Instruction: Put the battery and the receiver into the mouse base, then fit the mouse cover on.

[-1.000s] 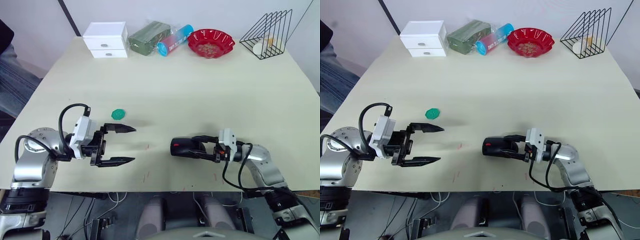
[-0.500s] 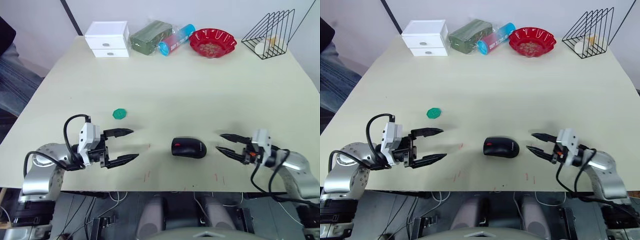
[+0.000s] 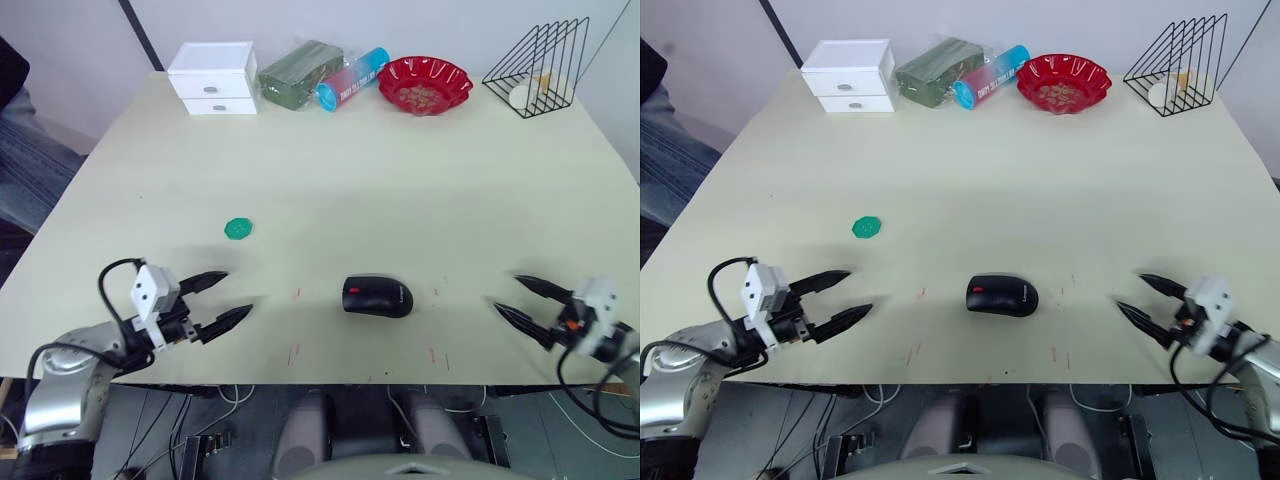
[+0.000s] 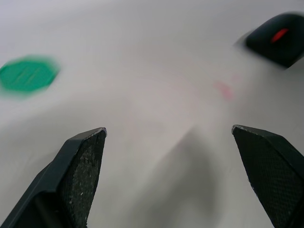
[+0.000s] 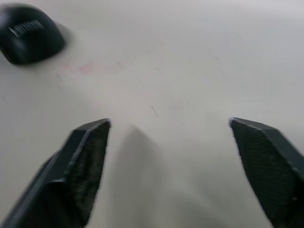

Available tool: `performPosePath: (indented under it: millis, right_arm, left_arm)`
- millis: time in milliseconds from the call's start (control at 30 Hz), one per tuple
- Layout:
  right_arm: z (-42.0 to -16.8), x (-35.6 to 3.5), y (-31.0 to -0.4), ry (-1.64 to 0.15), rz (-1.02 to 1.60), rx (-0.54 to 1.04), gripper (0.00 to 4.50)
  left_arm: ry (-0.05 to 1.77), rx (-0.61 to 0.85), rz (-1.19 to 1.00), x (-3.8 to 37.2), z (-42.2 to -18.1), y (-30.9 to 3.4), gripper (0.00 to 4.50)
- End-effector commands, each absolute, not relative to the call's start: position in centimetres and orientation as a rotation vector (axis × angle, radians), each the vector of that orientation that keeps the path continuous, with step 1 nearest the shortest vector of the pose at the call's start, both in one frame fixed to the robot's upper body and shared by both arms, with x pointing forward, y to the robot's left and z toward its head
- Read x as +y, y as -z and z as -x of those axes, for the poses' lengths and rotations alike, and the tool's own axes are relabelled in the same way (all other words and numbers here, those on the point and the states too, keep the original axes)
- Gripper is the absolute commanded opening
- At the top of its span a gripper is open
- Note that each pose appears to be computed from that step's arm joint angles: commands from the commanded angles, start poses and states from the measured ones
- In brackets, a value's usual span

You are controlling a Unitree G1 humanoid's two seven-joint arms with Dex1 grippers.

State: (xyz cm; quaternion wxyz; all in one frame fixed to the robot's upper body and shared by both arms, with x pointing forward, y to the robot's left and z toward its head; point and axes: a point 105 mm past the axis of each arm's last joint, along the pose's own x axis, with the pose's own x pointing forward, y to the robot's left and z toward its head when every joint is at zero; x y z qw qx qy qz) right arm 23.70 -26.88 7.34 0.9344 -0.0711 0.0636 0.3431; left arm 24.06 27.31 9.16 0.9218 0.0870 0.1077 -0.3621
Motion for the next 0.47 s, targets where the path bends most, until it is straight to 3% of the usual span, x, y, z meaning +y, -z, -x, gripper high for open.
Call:
performPosePath:
  millis: [33, 467]
  right_arm:
    - [-22.8, -28.7, -8.4, -0.659, 0.168, 0.097, 4.38]
    - [-21.0, -30.3, -7.5, -0.603, 0.145, 0.133, 4.38]
  left_arm:
    - [0.706, 0.211, -0.242, 28.3, -23.0, -9.9, 4.50]
    - [0.635, 0.236, -0.274, 29.1, -21.8, -8.3, 4.50]
